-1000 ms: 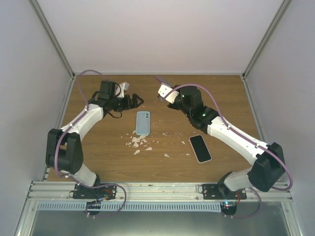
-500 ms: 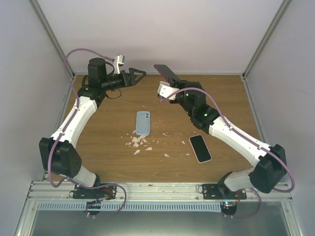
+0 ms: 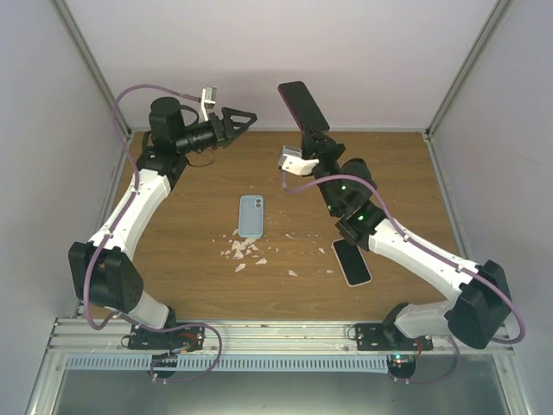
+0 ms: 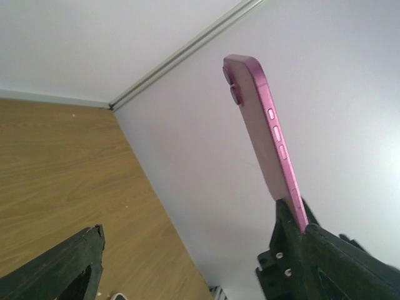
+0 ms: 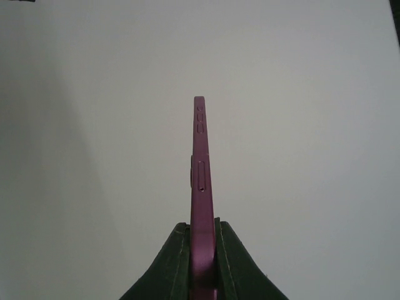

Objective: Take the phone out of the phone case
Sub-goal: Place the phone at the center of the board.

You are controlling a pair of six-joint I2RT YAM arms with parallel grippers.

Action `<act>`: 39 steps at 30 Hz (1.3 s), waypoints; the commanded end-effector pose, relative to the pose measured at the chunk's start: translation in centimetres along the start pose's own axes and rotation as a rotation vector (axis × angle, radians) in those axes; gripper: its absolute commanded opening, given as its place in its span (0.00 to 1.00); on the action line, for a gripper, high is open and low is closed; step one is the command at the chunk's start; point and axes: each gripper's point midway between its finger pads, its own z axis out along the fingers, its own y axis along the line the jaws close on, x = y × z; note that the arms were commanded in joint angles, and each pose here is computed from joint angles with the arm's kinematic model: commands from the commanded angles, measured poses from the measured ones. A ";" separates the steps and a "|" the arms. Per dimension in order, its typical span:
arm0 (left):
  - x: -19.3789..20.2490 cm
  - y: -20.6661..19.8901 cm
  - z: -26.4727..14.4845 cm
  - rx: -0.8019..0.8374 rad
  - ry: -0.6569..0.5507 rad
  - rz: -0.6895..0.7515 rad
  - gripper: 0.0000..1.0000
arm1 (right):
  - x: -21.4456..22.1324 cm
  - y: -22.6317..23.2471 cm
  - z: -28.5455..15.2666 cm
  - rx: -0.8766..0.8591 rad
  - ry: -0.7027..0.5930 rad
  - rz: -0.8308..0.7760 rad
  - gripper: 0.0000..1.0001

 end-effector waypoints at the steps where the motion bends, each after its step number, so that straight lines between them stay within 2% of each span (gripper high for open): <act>1: -1.2 -5.5 -0.3 0.127 -0.029 0.039 0.84 | -0.4 -4.2 -0.9 0.229 0.026 -0.059 0.00; 12: 0.3 -9.5 2.2 0.199 -0.002 0.061 0.75 | -2.1 -3.3 -1.6 0.251 0.011 -0.129 0.00; 19: 0.9 -8.1 2.9 0.168 -0.001 -0.060 0.66 | -2.7 -2.9 -1.8 0.279 0.018 -0.163 0.00; 27: 1.8 -6.8 3.9 0.141 0.024 -0.131 0.58 | -3.0 -2.7 -1.7 0.280 0.028 -0.162 0.01; 39: 2.2 -6.5 5.3 0.148 0.043 -0.124 0.48 | -4.2 -1.9 -1.8 0.268 0.003 -0.167 0.00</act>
